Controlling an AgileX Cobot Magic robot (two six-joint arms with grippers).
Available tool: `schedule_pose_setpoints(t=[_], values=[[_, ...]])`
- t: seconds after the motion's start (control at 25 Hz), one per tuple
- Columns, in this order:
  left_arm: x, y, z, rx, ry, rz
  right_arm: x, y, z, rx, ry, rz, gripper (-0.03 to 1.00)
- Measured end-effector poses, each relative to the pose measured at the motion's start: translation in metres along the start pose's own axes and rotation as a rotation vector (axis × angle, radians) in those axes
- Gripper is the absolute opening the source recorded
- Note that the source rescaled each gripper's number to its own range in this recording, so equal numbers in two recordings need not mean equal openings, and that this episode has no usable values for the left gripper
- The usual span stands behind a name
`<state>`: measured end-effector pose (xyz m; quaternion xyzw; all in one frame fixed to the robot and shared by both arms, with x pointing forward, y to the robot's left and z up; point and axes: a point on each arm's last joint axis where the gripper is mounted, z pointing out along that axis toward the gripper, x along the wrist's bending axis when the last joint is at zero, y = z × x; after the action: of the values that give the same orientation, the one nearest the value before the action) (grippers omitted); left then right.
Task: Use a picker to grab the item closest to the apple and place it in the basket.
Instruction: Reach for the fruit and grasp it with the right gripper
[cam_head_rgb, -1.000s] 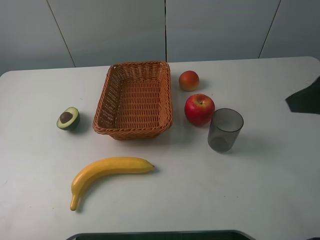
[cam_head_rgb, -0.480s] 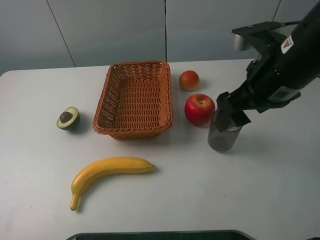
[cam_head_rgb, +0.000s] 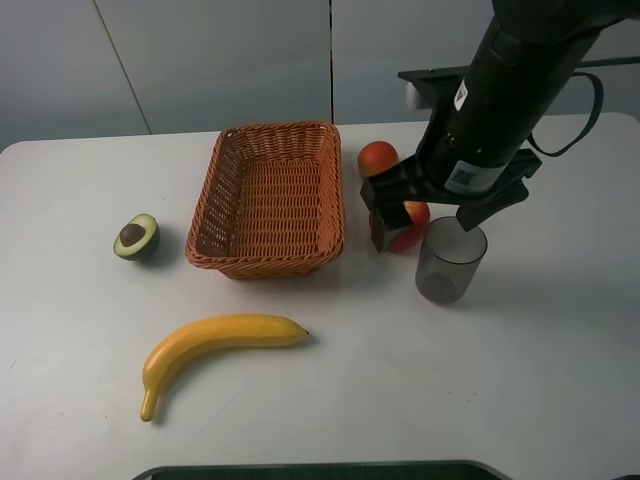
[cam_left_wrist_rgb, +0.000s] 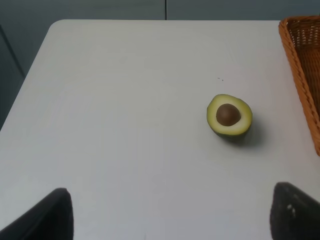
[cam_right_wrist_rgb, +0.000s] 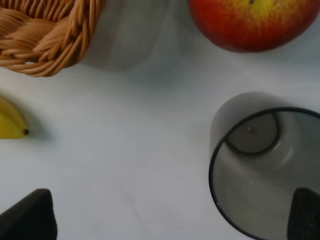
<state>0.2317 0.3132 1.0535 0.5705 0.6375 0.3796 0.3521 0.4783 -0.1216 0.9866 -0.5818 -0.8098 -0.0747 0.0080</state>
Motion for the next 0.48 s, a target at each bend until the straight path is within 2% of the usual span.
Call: schedule_pose_setpoints(t=[0.16, 0.48], values=[[0.000, 0.000, 0.000, 0.000, 0.000, 0.000, -0.002, 0.004, 0.019, 0.047, -0.037, -0.009, 1.00], [0.000, 0.000, 0.000, 0.000, 0.000, 0.000, -0.004, 0.009, 0.037, 0.059, -0.063, 0.003, 1.00]])
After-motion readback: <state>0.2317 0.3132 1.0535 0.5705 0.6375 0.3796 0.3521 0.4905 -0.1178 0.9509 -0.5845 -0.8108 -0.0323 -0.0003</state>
